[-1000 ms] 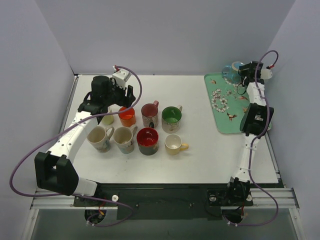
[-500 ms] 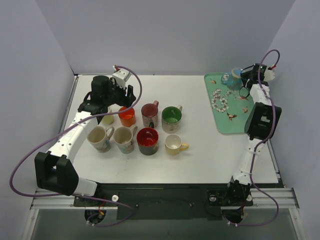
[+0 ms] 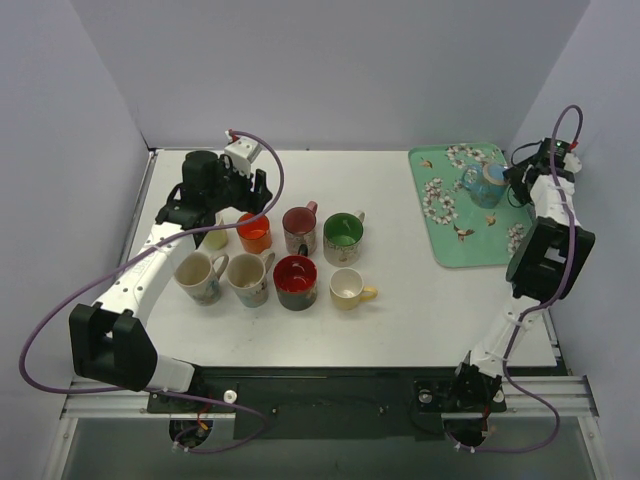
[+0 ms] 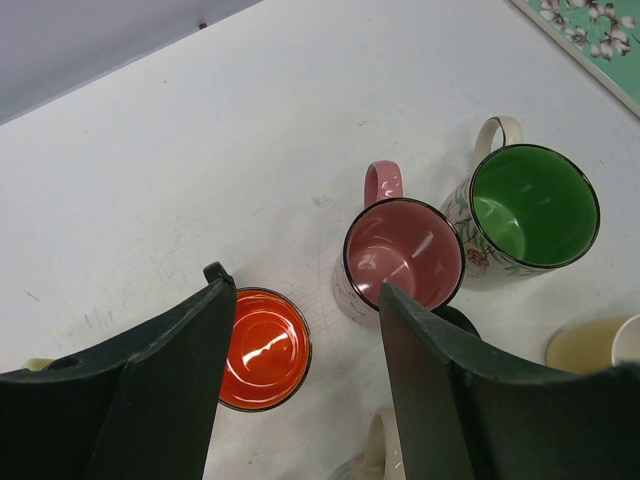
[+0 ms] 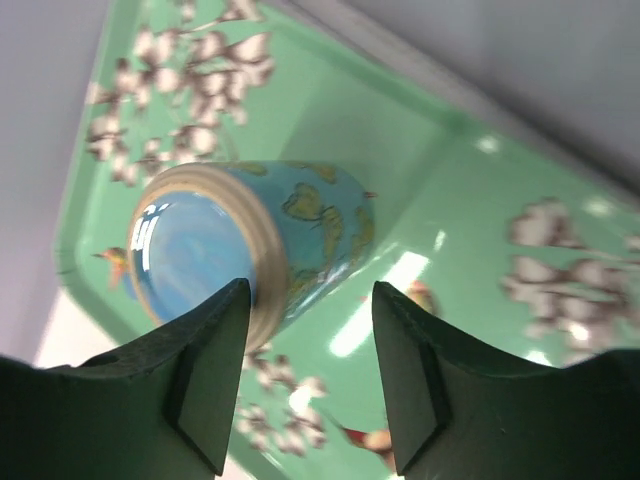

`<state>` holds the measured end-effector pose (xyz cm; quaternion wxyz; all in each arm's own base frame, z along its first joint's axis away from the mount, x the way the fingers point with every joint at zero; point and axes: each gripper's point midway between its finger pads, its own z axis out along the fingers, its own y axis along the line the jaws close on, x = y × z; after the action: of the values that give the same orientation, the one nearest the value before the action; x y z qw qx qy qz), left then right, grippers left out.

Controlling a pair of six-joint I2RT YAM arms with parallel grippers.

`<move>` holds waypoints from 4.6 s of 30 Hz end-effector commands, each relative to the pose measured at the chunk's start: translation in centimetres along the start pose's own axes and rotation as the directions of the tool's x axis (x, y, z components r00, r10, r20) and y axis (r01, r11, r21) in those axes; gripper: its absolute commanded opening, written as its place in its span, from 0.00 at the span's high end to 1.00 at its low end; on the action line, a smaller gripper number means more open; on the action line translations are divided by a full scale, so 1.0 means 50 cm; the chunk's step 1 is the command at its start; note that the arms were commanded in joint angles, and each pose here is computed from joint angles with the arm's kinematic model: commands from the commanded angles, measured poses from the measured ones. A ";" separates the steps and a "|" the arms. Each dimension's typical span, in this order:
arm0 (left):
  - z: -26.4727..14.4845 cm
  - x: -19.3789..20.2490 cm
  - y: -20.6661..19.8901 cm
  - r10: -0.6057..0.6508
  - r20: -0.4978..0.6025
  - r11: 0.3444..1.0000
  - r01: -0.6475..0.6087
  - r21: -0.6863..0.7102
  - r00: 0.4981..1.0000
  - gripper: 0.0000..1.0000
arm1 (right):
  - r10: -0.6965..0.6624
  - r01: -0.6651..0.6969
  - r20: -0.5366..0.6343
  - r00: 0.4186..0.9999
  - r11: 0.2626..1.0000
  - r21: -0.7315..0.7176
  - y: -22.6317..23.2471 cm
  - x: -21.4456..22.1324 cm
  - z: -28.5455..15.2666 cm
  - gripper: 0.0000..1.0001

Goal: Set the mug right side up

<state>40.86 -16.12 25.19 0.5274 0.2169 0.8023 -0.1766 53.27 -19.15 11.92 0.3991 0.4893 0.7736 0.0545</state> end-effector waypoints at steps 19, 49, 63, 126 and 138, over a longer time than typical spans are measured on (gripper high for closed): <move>-0.023 -0.028 -0.002 0.077 0.054 0.997 -0.078 0.013 0.996 0.31 | -0.990 0.989 0.040 0.132 0.129 -0.076 0.216 0.094 -0.073 0.11; -0.009 0.005 0.009 0.077 -0.066 0.997 -0.078 -0.018 0.995 0.34 | -0.915 0.930 -0.168 -0.367 -0.361 -0.065 0.058 0.084 0.061 0.39; -0.005 0.009 0.012 0.101 -0.061 0.995 -0.102 -0.015 0.993 0.34 | -0.817 0.881 -0.330 -0.473 -0.432 -0.193 -0.027 0.128 -0.062 0.71; -0.024 -0.134 -0.188 -0.135 0.108 0.852 0.060 0.519 0.985 0.23 | -0.892 0.997 0.446 0.077 0.058 -0.054 0.237 0.122 -0.460 1.00; -0.074 -0.231 -0.305 -0.365 0.124 0.596 0.129 0.793 0.923 0.10 | -0.550 0.967 0.821 0.152 -0.088 -0.238 0.458 0.258 -0.804 1.00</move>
<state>36.13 -27.58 34.43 0.4511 0.2508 0.6531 -0.5542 41.50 11.25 31.95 0.5502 -0.3300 0.7650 -0.0557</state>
